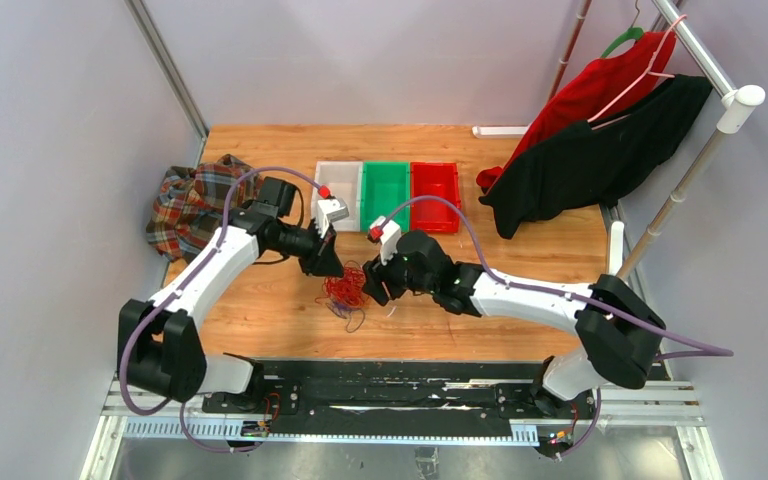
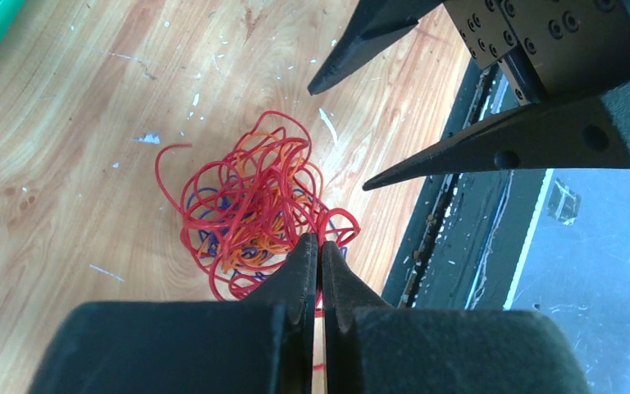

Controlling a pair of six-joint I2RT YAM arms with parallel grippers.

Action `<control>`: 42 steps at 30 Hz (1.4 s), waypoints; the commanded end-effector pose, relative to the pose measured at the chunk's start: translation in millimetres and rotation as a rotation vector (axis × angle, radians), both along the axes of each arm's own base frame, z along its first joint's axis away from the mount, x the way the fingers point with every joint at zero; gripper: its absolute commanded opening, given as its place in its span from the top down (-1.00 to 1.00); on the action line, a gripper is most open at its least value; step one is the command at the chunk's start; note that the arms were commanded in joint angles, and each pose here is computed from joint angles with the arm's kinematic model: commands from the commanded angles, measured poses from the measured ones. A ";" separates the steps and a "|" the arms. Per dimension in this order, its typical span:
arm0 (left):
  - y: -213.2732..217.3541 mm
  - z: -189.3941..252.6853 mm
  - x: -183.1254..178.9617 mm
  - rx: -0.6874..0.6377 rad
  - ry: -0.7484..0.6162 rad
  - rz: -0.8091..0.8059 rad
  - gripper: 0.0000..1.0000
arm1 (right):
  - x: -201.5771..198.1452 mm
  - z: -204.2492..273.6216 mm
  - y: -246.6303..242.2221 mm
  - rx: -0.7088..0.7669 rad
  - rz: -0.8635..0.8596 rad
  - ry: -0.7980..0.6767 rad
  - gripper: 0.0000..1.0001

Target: Untangle the cables

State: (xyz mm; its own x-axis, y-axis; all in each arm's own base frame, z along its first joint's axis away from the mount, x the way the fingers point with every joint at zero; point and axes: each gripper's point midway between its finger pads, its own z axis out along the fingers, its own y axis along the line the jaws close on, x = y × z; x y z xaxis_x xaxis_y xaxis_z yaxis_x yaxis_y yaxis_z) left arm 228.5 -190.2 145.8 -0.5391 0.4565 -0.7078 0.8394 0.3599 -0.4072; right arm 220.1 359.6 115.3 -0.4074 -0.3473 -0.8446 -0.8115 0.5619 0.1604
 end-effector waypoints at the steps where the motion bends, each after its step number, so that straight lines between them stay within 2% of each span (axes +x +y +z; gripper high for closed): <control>1: 2.6 8.1 -11.0 0.007 0.037 0.060 0.99 | 10.7 37.7 14.9 0.098 -0.013 -0.026 -0.18; 11: -0.8 37.7 -12.7 -0.033 0.046 0.109 0.99 | 14.5 78.4 33.4 0.262 -0.031 -0.025 -0.28; 21: -4.6 78.0 -25.3 -0.088 0.026 0.063 0.99 | 24.6 81.7 49.2 0.304 -0.054 -0.007 -0.24; 42: -1.8 99.8 -37.4 -0.098 -0.017 0.031 0.99 | 34.7 82.1 48.1 0.362 -0.115 -0.012 -0.20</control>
